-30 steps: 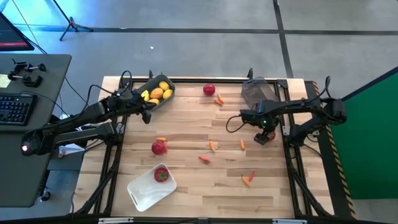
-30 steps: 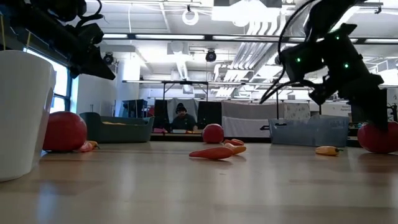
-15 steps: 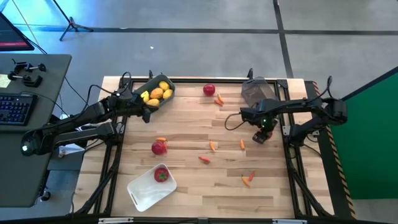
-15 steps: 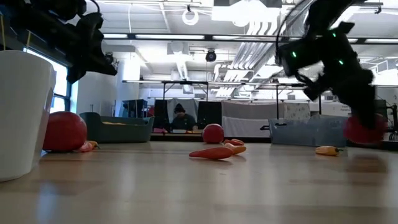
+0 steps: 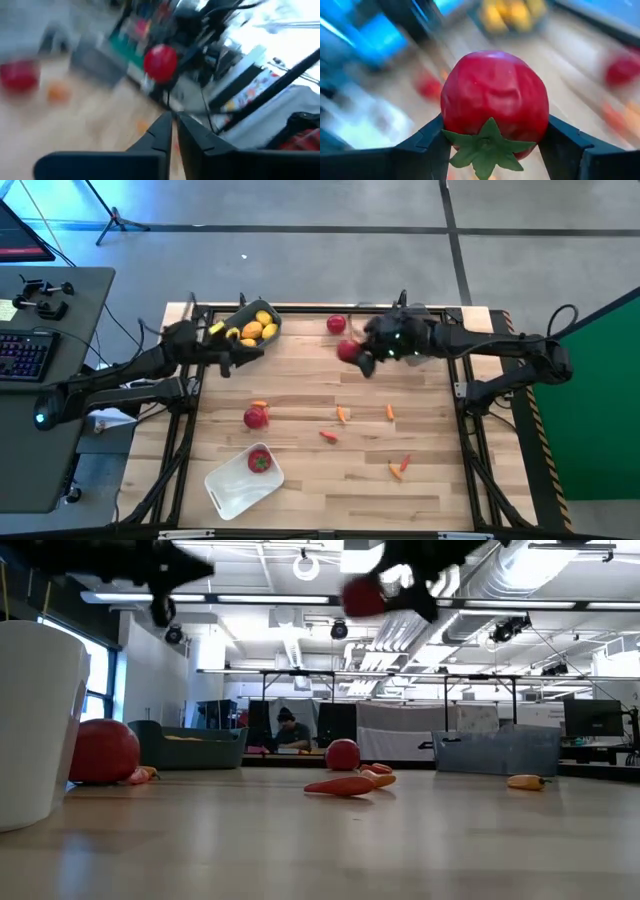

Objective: Sort produce into baskets
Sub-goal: Put the red tomato into the white bin

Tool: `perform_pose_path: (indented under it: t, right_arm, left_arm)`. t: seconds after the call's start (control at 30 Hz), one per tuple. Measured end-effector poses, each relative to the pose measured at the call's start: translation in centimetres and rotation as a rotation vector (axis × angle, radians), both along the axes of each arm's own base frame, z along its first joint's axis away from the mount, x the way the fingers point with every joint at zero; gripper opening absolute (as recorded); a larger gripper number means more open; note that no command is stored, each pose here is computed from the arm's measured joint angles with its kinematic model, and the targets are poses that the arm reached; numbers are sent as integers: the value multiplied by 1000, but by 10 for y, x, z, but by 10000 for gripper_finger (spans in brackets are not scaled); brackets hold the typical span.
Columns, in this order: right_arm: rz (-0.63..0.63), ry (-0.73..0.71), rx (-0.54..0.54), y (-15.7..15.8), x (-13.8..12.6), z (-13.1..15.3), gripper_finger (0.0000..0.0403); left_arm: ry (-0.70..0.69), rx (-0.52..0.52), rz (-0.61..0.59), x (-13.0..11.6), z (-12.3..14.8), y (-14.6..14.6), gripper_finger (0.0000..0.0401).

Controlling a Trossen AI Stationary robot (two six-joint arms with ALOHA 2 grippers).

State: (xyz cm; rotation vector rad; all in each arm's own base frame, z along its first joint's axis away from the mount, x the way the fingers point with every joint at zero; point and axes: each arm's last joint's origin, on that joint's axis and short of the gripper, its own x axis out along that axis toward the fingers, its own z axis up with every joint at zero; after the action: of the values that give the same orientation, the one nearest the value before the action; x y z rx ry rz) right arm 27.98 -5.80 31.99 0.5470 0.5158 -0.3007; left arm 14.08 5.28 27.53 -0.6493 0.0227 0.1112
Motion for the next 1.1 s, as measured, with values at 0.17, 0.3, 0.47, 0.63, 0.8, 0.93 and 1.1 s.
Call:
perform_pose_path:
  t: [0.17, 0.3, 0.47, 0.63, 0.8, 0.93, 1.1]
  right_arm:
    - [-57, -388, 119, -2, 13, 33, 224]
    - [-103, -555, 219, -3, 15, 47, 224]
    - [-152, -715, 299, -2, 15, 61, 223]
    - [-192, -836, 325, 1, 14, 71, 223]
    - [-249, -903, 317, 4, 13, 76, 223]
    - [-272, -940, 330, 3, 12, 78, 223]
    - [-275, -973, 338, 3, 11, 81, 223]
  left_arm:
    - [-151, 306, 133, 1, 31, -5, 62]
    - [-156, 513, 245, 2, 59, -8, 105]
    - [-141, 736, 363, 10, 99, -12, 160]
    - [-126, 860, 416, 30, 136, -14, 202]
    - [-94, 920, 420, 64, 159, -17, 231]
    - [-31, 959, 431, 96, 166, -19, 247]
    - [69, 953, 447, 136, 162, -21, 263]
